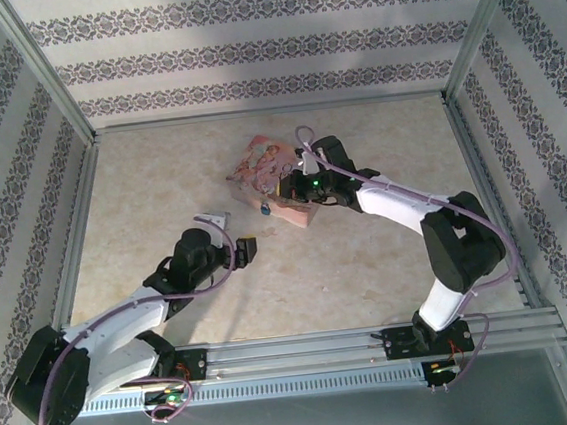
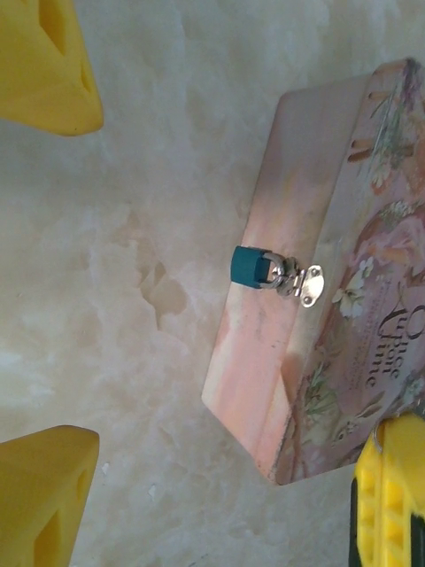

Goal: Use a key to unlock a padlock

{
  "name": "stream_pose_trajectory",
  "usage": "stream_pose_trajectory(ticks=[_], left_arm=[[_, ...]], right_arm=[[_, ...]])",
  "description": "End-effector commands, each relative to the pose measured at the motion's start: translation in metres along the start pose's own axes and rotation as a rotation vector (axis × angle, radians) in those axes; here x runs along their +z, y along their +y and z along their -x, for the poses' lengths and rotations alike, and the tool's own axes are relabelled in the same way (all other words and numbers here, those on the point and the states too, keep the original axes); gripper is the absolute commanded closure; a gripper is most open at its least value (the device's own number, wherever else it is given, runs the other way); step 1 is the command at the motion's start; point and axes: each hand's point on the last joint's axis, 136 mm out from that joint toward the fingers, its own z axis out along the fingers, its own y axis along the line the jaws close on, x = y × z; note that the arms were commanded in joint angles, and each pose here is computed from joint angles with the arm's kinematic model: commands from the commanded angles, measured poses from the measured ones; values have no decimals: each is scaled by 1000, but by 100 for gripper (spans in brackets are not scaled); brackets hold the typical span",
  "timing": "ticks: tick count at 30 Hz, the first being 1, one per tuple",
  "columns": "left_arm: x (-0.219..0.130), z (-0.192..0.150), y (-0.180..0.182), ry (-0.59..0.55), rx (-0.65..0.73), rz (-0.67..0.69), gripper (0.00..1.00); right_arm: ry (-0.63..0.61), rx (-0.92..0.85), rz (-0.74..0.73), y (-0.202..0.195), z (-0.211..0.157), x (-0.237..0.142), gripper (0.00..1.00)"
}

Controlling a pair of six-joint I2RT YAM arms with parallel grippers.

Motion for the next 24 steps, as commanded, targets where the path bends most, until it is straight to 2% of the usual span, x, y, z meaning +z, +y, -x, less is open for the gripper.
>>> stream_pose_trajectory(ticks=[1,7,13,19,24], left_arm=[[4,27,-9,-63,48,-46,14],[12,24,6,10,-25,-22,13],[14,25,22,30,-82,-31,12],[23,25,33,22,-168,-92,12],[38,19,33,66,-159,-164,14]], right_arm=[[-18,8,-5,-4,9,7,100],[8,42,-33,-20,3,16,100],[31,66,-48,-31,-3,24,100],[53,72,-75,-41,-10,26,100],[61,74,-85,-45,-14,27,100]])
